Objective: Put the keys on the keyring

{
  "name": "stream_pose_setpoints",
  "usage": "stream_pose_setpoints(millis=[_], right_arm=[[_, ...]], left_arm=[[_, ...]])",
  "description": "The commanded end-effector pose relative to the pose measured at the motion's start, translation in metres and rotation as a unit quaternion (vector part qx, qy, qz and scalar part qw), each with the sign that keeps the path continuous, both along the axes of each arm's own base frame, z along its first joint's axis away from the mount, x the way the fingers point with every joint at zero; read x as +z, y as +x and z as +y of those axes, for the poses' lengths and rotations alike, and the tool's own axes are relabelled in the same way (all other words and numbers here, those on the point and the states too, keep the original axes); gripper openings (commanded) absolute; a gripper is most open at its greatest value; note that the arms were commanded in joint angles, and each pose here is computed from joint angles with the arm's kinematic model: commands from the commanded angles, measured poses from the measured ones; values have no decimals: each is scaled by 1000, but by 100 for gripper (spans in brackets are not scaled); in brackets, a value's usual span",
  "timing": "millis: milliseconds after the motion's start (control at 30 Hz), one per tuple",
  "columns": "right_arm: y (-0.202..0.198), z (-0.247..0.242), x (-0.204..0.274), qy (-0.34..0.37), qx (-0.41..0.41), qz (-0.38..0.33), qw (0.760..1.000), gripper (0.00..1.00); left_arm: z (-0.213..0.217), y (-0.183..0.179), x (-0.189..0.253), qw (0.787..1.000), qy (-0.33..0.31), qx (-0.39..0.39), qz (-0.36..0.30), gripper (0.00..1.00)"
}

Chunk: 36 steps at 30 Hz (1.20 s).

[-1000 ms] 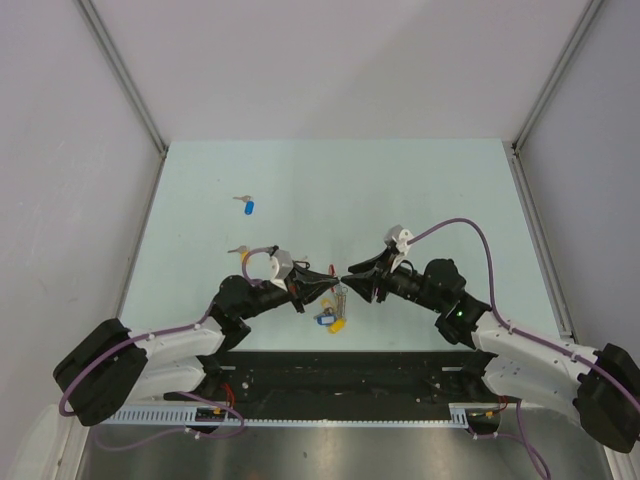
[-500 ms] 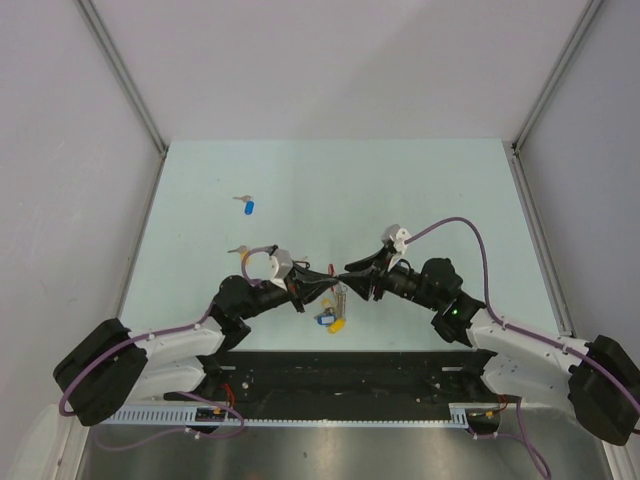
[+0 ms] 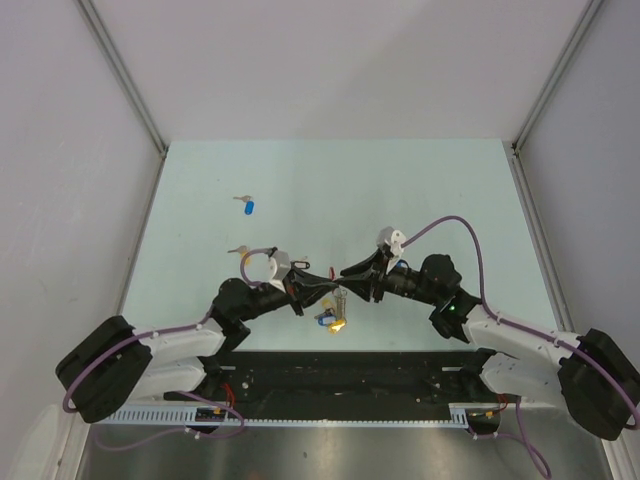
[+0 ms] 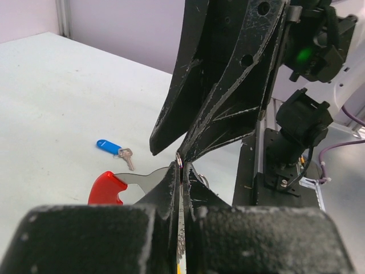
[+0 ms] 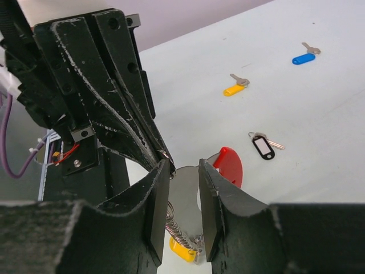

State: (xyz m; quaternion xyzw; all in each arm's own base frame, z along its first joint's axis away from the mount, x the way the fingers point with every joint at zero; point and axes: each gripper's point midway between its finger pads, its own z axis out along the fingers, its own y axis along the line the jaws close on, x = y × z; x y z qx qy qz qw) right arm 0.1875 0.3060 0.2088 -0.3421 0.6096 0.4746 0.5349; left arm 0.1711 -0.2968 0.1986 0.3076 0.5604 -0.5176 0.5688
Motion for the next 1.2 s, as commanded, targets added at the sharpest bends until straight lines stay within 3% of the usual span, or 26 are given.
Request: stream_pose_setpoints(millis=[0,100,300,533,900,1167], right_arm=[[-29,7,1,-1,92,-27,995,31],[-29,4,0,-5,100,-30,995,24],[-31,1,2,-20,118,-42,992,0],[-24,-5,8,-59,116,-67,989,0],[-16,-11,-2,-142,131,-66,979,0],[-14,-12,-3,-185,150,-73,969,0]], left_arm=[[-5,-21,47,995,-69,-51,-59,1],[-6,-23,48,994,-69,-57,-61,0],[-8,-22,44,995,-62,-60,-57,1],[-9,-14,23,998,-7,-45,-46,19],[3,-1,-3,993,105,-3,-53,36],[0,2,0,985,154,-18,-80,36]])
